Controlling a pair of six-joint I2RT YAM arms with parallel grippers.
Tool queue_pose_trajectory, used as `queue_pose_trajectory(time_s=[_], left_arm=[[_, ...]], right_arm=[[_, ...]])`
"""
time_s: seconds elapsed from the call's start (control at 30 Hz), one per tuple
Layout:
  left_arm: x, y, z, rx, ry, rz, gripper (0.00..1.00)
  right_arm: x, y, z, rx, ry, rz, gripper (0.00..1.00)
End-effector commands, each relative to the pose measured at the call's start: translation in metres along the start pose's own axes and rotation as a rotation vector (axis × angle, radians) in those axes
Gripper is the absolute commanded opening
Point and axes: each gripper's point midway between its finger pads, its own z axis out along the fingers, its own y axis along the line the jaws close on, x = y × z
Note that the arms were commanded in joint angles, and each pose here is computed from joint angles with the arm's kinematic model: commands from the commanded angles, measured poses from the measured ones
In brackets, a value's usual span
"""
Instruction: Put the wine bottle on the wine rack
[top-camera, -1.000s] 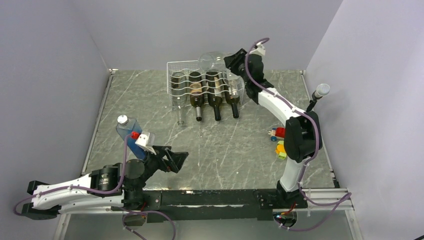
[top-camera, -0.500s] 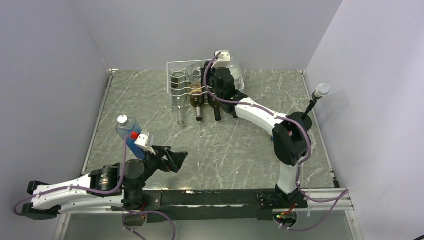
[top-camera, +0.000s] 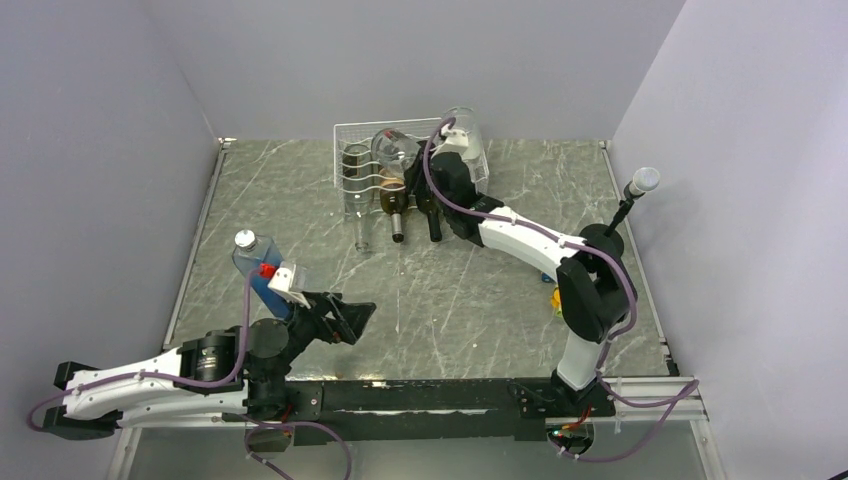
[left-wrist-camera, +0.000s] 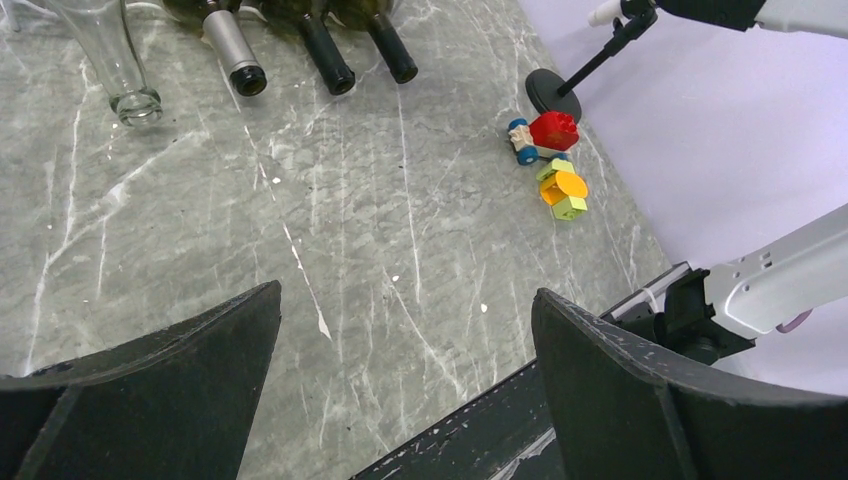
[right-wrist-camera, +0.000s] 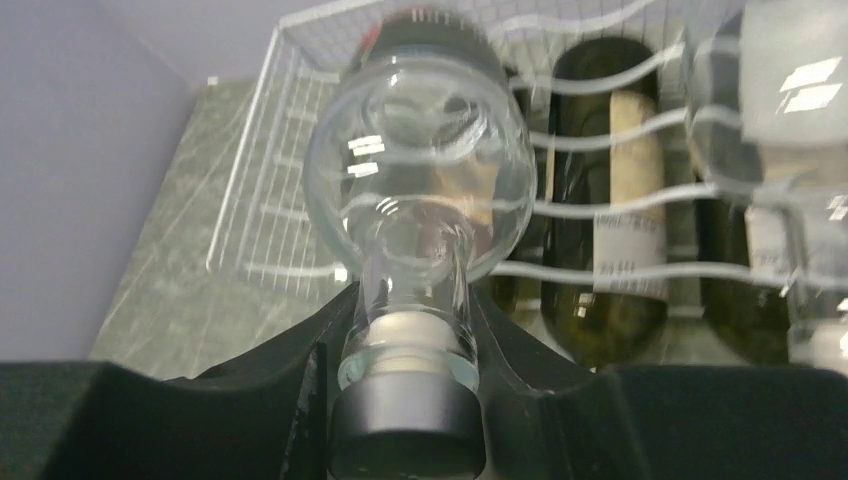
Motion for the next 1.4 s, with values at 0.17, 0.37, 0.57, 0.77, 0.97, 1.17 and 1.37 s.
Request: queue_pose_trajectory(time_s=[0.17,0.37,0.57,0.77,0.97,1.17,1.37], left_arm=[[-0.017,-0.005,-0.002,-0.017,-0.032,-0.055,0.99],[-0.02,-0.003,-0.004,-0.032,-0.031,-0.068,0.99],[-0.02,-0.001,-0.006,-0.035,-0.027,-0.082,0.99],[-0.023,-0.001,-0.008,-0.036,-0.03,-0.086,0.99],[-0.025,-0.001,-0.009,-0.04,-0.031,-0.087,0.99],[-0.026,-0.001,-0.009,-0.043,-0.031,-0.085,0.99],[-0.024,0.0,-0.009,-0.042,-0.03,-0.087,0.99]], right_arm=[[0.075,0.017,-0.025,-0.109,0.308,0.246,0.0],[0.101,0.028,-0.016,-0.163,0.417,0.307,0.0],[0.109,0.033,-0.002,-0.199,0.47,0.344,0.0],[0.109,0.032,0.015,-0.217,0.49,0.37,0.0],[0.097,0.029,0.032,-0.219,0.458,0.386,0.0],[0.089,0.028,0.038,-0.217,0.435,0.315,0.43],[0.083,0.021,0.036,-0.216,0.401,0.257,0.7]])
